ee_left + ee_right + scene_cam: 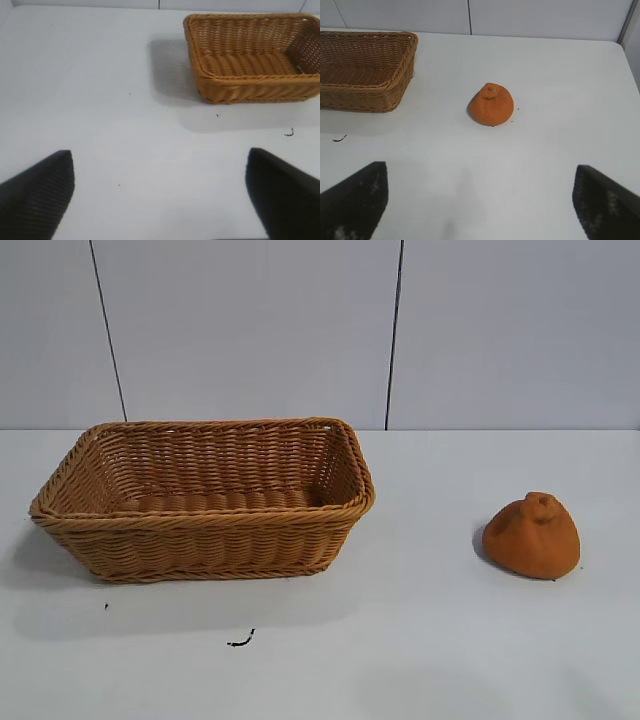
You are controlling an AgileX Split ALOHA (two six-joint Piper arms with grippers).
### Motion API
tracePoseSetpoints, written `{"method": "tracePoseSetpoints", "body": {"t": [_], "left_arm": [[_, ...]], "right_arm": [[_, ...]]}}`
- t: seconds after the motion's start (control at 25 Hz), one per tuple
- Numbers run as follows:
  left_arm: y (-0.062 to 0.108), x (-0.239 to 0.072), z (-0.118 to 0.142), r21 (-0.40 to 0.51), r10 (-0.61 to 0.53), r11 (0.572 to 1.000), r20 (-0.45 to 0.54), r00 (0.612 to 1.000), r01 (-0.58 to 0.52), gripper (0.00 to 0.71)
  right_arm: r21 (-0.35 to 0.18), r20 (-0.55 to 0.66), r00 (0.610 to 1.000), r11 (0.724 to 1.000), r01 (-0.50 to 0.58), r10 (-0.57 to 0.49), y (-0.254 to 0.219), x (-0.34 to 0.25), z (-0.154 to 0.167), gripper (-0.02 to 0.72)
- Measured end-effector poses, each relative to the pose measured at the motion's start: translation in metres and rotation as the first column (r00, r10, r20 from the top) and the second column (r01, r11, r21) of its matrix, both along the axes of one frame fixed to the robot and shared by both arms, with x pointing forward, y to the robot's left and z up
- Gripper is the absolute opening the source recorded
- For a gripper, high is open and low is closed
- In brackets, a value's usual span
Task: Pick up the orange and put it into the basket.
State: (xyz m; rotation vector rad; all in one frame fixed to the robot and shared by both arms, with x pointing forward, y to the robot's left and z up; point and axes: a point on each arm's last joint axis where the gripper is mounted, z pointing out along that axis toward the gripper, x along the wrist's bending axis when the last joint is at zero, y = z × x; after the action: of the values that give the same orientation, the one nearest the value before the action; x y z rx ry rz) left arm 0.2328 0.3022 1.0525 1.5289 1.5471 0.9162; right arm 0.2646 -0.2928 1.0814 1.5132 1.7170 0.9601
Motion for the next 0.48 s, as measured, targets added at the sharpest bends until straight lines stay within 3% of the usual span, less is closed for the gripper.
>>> {"method": "tracePoseSetpoints", "body": {"t": [0.24,0.48], "left_arm": [[0.0,0.0,0.0,0.0,0.0,1.0,0.0,1.0,0.0,0.666],[0.0,0.0,0.0,0.0,0.0,1.0,0.0,1.0,0.0,0.666]], "right_arm": [[0.033,-0.242,0.97,0.998,0.045,-0.036,0.006,0.071,0.028,0.694],[0.019,-0.432,0.901,0.998,0.065,-0.051,0.013,0.165,0.032,0.694]]}}
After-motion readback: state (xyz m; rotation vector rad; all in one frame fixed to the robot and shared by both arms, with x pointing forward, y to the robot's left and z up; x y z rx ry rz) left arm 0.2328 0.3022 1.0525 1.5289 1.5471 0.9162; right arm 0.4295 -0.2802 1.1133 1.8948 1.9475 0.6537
